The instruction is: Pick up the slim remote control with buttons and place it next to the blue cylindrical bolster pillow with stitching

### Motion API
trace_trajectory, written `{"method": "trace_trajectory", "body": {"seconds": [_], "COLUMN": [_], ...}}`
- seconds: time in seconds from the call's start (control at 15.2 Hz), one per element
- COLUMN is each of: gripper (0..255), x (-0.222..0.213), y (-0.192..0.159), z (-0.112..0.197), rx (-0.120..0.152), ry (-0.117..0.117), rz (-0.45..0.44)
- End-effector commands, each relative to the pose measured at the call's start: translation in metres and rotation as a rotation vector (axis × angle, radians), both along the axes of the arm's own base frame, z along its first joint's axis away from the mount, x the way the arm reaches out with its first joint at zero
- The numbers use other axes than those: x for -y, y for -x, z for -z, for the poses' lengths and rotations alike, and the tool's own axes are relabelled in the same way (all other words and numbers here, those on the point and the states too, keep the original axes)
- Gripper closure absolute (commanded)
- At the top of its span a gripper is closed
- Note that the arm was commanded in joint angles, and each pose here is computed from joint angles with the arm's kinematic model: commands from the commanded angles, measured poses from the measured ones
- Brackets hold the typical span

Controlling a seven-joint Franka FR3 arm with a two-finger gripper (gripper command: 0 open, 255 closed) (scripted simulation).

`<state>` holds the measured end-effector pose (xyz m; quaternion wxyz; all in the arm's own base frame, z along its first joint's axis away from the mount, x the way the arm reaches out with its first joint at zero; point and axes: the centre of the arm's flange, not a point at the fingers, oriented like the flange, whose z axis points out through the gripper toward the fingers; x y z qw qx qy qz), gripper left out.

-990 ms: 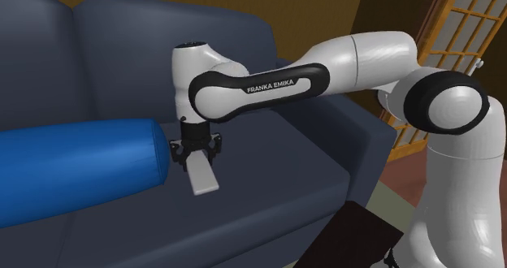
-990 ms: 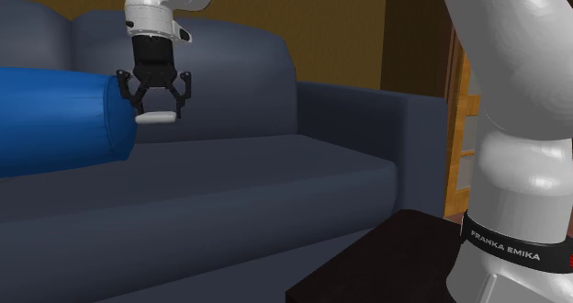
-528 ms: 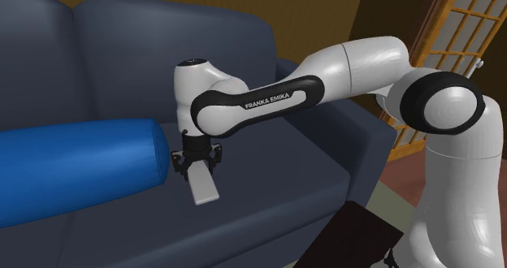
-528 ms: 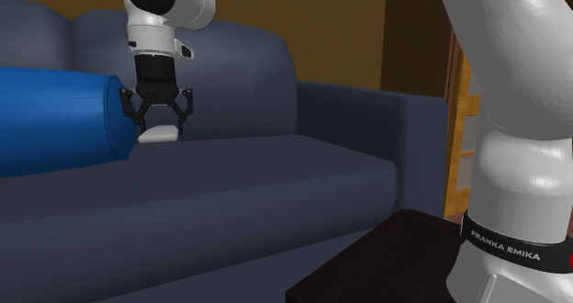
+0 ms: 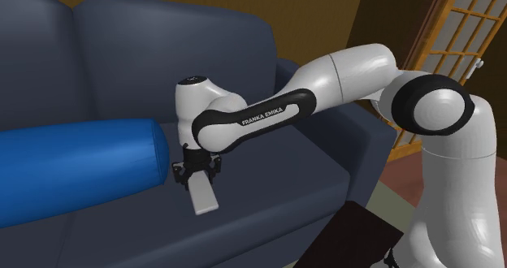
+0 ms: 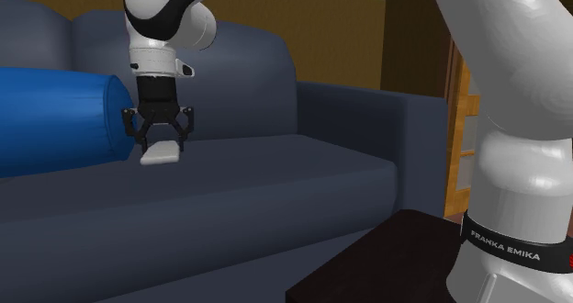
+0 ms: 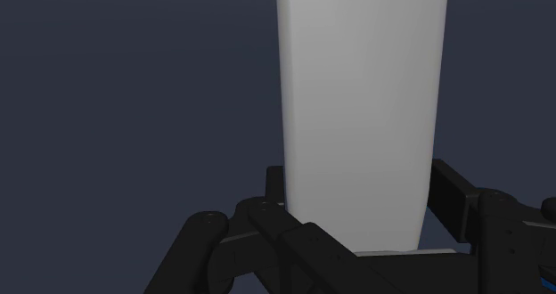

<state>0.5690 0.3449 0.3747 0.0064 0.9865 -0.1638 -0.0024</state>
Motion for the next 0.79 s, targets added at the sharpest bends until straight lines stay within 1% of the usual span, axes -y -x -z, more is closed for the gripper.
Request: {"method": "trace_trajectory", "body": {"seconds": [0.0, 0.2, 0.73], "gripper": [255, 255, 255], "x": [0.0, 0.0, 0.0], "y": [0.0, 0.0, 0.0], "z": [0.011, 0.031, 0.031], "rx": [0.001, 0.001, 0.001], "ry": [0.0, 0.0, 0.0], "rz": [0.0, 0.0, 0.0]}}
